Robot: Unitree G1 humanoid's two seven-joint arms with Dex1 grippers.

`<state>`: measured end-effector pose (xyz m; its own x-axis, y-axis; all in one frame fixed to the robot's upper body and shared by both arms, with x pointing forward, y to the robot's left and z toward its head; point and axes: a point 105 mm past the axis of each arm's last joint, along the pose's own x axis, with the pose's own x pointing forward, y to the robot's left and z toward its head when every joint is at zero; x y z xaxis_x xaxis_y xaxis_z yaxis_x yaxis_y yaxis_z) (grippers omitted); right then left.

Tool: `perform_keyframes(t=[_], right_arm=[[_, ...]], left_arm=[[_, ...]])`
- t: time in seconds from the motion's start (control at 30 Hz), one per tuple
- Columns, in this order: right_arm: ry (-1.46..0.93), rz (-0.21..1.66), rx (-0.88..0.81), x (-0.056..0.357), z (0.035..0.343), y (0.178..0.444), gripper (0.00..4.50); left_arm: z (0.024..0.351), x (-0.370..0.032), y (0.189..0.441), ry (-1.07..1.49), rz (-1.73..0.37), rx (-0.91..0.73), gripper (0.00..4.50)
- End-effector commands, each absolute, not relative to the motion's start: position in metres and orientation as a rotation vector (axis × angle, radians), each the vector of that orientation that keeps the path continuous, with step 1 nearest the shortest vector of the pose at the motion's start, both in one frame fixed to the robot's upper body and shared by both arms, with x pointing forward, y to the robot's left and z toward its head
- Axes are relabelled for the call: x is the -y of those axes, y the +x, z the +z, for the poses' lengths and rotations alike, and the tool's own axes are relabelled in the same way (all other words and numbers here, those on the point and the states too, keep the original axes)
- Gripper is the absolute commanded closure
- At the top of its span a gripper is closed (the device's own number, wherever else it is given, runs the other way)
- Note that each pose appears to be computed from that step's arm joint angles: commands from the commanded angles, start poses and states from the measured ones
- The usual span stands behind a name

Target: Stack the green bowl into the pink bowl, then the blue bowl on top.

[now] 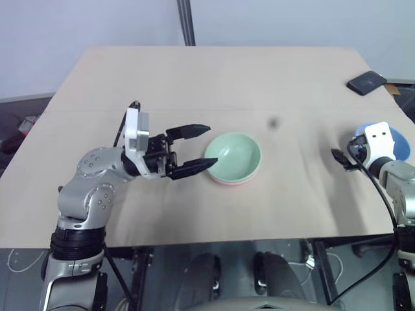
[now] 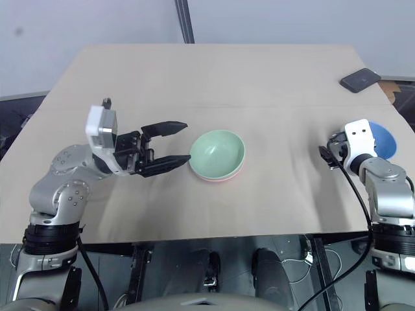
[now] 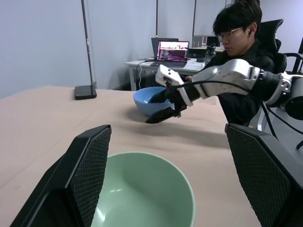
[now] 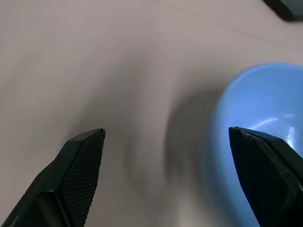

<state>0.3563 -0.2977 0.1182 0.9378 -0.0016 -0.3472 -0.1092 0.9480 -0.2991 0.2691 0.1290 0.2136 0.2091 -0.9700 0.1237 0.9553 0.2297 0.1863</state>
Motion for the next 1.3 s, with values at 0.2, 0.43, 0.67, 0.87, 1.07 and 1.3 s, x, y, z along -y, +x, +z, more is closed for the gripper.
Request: perform_keyframes(t=[0.2,0.43,0.67,0.87,1.07,1.3], right_arm=[[-0.403,0.016,-0.276,0.311,0.139,0.365,2.06],[-0.456,0.04,-0.217,0.305,0.154,0.367,4.44],[-0.376,0.556,0.105,0.192,0.21,0.348,4.44],[-0.35,1.006,0.248,0.09,0.232,0.295,4.44],[-0.402,1.151,0.206,0.068,0.22,0.276,4.44],[-0.446,1.214,0.112,0.073,0.202,0.266,4.44]], left_arm=[[0.212,-0.133,0.263,0.133,-1.289,0.228,0.42],[0.202,-0.136,0.265,0.155,-1.252,0.198,0.42],[0.193,-0.139,0.268,0.182,-1.217,0.164,0.42],[0.188,-0.146,0.27,0.212,-1.164,0.129,0.42],[0.186,-0.151,0.264,0.215,-1.125,0.111,0.42],[0.179,-0.155,0.255,0.195,-1.079,0.087,0.42]])
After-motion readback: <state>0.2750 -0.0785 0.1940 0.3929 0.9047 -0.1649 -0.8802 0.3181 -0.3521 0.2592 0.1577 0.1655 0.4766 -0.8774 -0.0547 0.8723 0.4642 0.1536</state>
